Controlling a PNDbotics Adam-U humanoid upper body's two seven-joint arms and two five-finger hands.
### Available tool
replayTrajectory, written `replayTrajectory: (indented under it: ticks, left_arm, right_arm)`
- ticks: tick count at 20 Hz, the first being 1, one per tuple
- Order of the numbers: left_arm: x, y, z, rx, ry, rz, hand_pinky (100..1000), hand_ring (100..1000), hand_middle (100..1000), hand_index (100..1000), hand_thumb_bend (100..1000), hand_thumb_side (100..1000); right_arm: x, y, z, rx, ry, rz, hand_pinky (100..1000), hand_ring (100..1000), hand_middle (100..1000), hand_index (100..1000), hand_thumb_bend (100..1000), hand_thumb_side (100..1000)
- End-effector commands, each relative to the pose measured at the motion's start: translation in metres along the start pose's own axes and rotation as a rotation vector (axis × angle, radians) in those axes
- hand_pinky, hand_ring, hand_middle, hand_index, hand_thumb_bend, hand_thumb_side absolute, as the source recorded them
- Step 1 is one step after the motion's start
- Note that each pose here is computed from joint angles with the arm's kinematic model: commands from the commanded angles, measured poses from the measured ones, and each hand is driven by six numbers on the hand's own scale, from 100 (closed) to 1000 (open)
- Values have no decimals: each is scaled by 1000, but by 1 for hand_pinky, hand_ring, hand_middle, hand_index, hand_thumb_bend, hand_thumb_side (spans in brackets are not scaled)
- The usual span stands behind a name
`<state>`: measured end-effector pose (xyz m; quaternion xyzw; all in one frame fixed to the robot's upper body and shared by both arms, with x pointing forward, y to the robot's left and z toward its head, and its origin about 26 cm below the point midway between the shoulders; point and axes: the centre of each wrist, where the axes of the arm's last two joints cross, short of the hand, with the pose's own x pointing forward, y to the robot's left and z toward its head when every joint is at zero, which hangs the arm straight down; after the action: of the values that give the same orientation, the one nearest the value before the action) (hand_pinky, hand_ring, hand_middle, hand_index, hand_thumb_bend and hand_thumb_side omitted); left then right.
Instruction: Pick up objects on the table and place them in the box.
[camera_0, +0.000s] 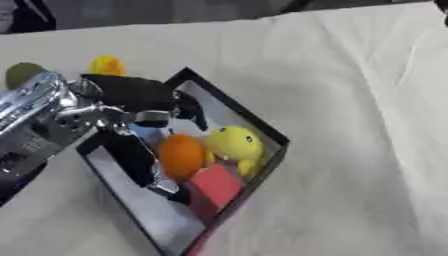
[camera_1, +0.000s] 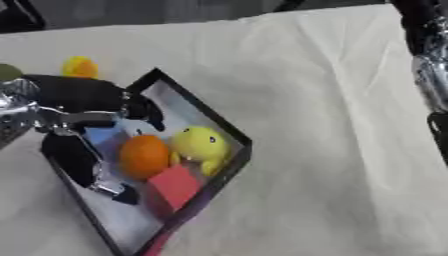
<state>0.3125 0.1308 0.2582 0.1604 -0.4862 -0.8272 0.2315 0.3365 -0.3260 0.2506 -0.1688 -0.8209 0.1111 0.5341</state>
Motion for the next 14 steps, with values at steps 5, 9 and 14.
replayTrajectory:
  ticks: [5, 9, 14]
  left_arm:
    - [1, 23, 46, 143, 21, -11, 896, 899, 850, 889, 677, 572]
    - [-17, 27, 74, 252, 104, 58, 872, 871, 825, 881, 524, 505]
    - [-73, 18, 108, 314, 375, 220, 874, 875, 832, 895, 522, 528]
  right_arm:
    - [10, -4, -2, -4, -33, 3, 920, 747, 733, 825, 100, 687]
    - [12, -4, -3, -5, -40, 3, 920, 746, 733, 825, 100, 683]
    - [14, -5, -3, -11, -48, 5, 919, 746, 734, 824, 100, 681]
